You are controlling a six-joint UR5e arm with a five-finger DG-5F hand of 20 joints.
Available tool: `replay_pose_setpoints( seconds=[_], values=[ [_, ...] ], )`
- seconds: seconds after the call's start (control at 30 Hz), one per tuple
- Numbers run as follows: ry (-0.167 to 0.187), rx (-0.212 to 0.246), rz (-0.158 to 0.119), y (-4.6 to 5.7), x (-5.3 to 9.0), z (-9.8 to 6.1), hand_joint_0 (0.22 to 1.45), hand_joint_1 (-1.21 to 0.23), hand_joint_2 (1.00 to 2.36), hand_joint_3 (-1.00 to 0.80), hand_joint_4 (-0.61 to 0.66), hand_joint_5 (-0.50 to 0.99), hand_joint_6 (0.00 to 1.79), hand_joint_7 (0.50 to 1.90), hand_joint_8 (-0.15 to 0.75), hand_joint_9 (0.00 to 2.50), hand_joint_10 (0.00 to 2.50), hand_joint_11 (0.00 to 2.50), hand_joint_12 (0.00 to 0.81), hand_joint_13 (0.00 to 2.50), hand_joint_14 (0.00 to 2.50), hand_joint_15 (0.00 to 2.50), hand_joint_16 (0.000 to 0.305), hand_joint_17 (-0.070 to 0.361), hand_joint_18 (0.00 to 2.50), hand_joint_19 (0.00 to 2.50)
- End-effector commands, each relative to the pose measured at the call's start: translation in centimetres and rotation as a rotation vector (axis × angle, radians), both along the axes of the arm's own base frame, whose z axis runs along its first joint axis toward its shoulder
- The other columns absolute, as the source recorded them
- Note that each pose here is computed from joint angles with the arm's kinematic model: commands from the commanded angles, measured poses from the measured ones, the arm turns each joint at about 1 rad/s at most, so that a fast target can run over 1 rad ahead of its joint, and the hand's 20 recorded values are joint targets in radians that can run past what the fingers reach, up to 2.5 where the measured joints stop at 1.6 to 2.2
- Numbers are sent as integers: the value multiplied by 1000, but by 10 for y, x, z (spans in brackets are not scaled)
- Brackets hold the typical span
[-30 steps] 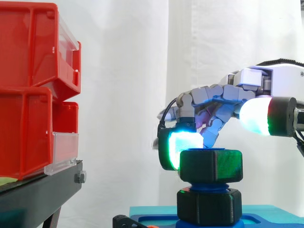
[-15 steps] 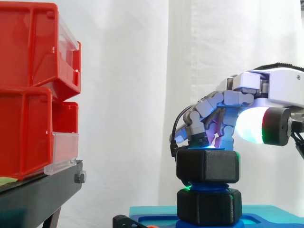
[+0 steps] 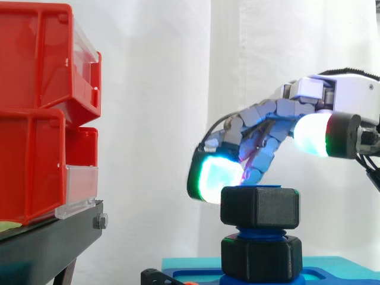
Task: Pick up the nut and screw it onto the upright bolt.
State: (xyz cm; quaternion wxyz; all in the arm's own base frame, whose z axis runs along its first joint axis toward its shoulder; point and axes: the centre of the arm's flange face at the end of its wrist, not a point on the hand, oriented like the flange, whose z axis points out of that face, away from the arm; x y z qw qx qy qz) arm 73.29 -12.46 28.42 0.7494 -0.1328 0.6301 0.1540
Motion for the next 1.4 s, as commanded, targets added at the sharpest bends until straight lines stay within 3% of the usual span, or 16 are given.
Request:
replay_pose_setpoints(
  seconds=[0.0, 0.07, 0.23, 0.37, 0.43, 0.53, 0.63, 0.77, 0.93, 1.07, 1.17, 1.37],
  values=[
    [-25, -4, 14, -2, 2, 5, 490, -110, 1000, -500, 210, -83, 502, 707, 202, 1050, 0, 0, 162, 678, 0, 0, 15, 35, 391, 0],
    [-37, -5, 15, -1, 3, 7, 489, -107, 1000, -500, 207, -87, 502, 688, 200, 1021, 0, 0, 167, 659, 0, 0, 16, 36, 371, 0],
    [-59, 9, 21, 15, 9, 9, 488, -107, 1000, -500, 204, -94, 502, 670, 188, 977, 0, 0, 174, 627, 0, 0, 17, 38, 345, 0],
    [-45, 24, 16, 21, 13, -1, 488, -107, 1000, -500, 207, -95, 502, 676, 187, 954, 0, 0, 177, 616, 0, 0, 17, 39, 330, 0],
    [-34, 37, 16, 24, 17, -15, 489, -108, 1000, -500, 208, -95, 502, 675, 187, 947, 0, 0, 178, 613, 0, 0, 18, 40, 322, 0],
    [-50, 65, 21, 32, 24, -23, 489, -109, 1000, -500, 210, -94, 502, 695, 189, 944, 0, 0, 180, 612, 0, 0, 18, 40, 319, 0],
    [-58, 69, 23, 38, 26, -21, 490, -110, 1000, -500, 209, -88, 502, 726, 197, 939, 0, 0, 182, 612, 0, 0, 18, 40, 319, 0],
    [-30, 69, 22, 44, 25, -24, 490, -113, 1000, -500, 208, -85, 503, 757, 204, 939, 0, 0, 184, 613, 0, 0, 18, 40, 319, 0],
    [-23, 64, 22, 45, 24, -26, 493, -119, 1000, -500, 225, -70, 503, 844, 210, 941, 0, 0, 186, 617, 0, 0, 18, 40, 322, 0],
    [0, 64, 21, 45, 22, -29, 504, -133, 1000, -500, 226, -28, 505, 1074, 228, 991, 0, 0, 177, 651, 0, 0, 17, 38, 356, 0],
    [7, 62, 21, 45, 22, -28, 507, -128, 1000, -500, 244, -1, 504, 1113, 228, 1059, 0, 0, 164, 734, 0, 0, 15, 34, 432, 0],
    [11, 63, 12, 36, 20, -29, 514, -125, 1000, -500, 209, 38, 503, 1295, 240, 1169, 0, 0, 151, 825, 0, 0, 13, 30, 534, 0]
  ],
)
